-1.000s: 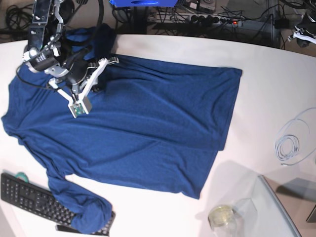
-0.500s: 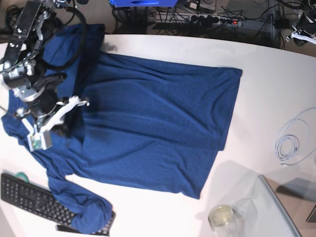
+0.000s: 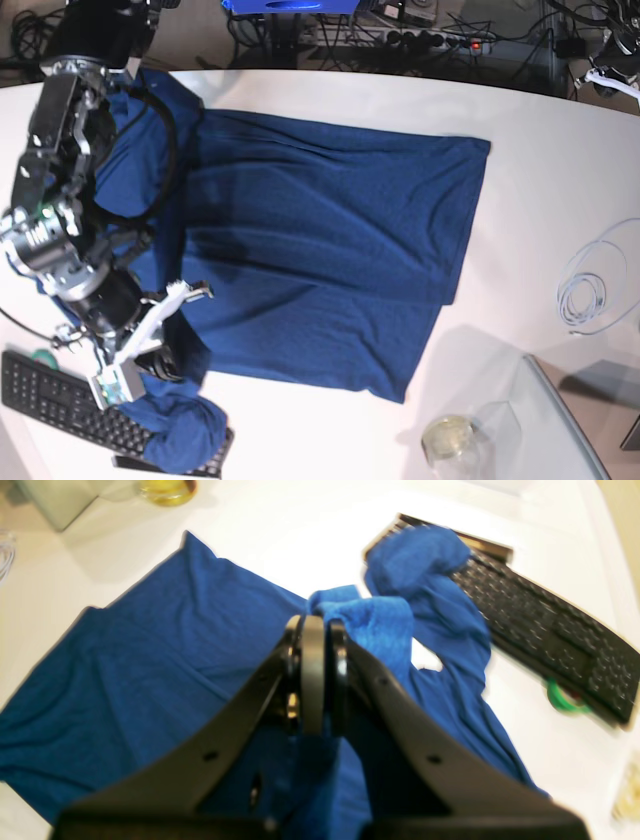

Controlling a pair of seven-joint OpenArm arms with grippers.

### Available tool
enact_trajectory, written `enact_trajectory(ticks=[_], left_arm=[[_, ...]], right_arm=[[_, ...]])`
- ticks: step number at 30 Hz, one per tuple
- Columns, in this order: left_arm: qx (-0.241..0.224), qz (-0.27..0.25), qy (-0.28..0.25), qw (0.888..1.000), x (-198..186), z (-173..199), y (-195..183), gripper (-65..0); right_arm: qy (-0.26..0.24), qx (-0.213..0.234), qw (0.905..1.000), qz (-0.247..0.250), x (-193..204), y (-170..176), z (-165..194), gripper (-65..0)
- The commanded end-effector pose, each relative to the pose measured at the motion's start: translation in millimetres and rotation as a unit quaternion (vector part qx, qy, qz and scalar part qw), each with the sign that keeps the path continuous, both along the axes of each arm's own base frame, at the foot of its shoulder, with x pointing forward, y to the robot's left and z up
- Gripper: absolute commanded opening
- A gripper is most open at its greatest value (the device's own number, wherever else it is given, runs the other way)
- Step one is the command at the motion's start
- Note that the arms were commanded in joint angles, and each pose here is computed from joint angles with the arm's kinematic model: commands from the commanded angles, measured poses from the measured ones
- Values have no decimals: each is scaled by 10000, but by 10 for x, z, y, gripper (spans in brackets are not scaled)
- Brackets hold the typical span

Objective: Layout the t-shirt on the table in an organized manner, then fold the t-shirt properly
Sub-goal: 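Sweep the right gripper across the shirt body toward the hem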

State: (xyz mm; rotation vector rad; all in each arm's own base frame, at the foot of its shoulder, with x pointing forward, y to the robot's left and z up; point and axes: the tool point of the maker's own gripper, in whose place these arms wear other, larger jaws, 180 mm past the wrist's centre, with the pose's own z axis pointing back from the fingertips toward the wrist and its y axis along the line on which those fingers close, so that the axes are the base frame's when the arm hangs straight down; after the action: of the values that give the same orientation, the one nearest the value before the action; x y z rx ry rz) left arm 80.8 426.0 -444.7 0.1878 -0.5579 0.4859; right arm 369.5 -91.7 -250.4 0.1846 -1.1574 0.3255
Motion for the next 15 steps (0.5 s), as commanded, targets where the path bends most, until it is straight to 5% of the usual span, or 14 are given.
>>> enact_trajectory(ticks=[1,9,15], left_arm=[[184,-31,-116,9998,47,125,111,-650],[167,-21,-105,9998,38,113,108,-650],[161,-18,-109,9998,41,110,107,-650]], right_arm=[[-194,73,9998,72,104,42,108,-645],[637,164,9977,183,538,80,-355,-647],[879,-134,9923,858,683,528,-425,-648]])
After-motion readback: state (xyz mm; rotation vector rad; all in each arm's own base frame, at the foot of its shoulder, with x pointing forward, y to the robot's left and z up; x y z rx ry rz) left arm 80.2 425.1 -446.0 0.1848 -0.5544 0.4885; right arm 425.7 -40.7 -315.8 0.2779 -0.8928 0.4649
